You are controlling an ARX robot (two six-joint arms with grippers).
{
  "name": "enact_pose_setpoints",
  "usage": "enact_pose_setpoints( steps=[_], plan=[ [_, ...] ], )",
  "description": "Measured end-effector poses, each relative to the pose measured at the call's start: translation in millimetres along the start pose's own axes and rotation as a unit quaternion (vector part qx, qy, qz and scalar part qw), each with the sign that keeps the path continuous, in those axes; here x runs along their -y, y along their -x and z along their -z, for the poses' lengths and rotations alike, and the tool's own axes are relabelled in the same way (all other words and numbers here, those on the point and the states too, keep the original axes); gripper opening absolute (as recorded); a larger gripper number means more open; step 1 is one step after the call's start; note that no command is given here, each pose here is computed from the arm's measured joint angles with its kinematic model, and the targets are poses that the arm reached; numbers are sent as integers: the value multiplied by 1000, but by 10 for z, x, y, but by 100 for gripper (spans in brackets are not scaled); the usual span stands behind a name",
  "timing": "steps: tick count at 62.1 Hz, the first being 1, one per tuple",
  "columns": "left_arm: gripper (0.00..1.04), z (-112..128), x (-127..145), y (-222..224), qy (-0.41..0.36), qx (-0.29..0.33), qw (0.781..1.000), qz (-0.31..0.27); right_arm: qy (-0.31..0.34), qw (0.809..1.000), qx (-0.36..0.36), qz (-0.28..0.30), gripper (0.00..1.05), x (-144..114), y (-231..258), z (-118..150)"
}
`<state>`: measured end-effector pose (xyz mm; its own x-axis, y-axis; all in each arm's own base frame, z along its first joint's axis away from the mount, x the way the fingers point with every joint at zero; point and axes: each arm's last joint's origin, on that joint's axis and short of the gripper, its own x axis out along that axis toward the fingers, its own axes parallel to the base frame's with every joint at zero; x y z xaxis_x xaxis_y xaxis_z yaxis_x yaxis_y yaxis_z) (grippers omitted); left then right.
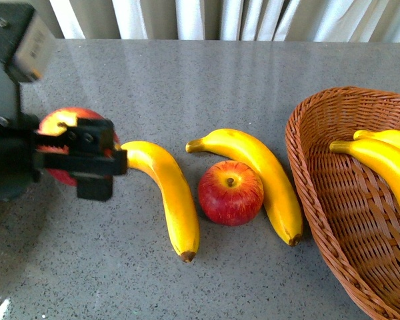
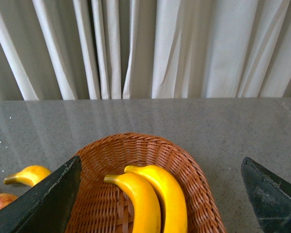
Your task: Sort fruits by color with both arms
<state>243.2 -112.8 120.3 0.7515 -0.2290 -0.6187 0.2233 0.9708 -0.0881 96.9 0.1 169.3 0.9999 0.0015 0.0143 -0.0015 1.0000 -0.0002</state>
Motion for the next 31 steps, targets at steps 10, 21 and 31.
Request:
enact_pose_setpoints(
  steps=[10,21,31],
  plan=[
    [72,-272,-386,108,18,31,998,-41,0,1000,0,0,96,0,0,0],
    [72,-480,-822,105,41,53,993,-99,0,1000,0,0,96,0,0,0],
    [72,-411,-1202,35,70,30,986,-150,0,1000,0,0,96,0,0,0]
  ],
)
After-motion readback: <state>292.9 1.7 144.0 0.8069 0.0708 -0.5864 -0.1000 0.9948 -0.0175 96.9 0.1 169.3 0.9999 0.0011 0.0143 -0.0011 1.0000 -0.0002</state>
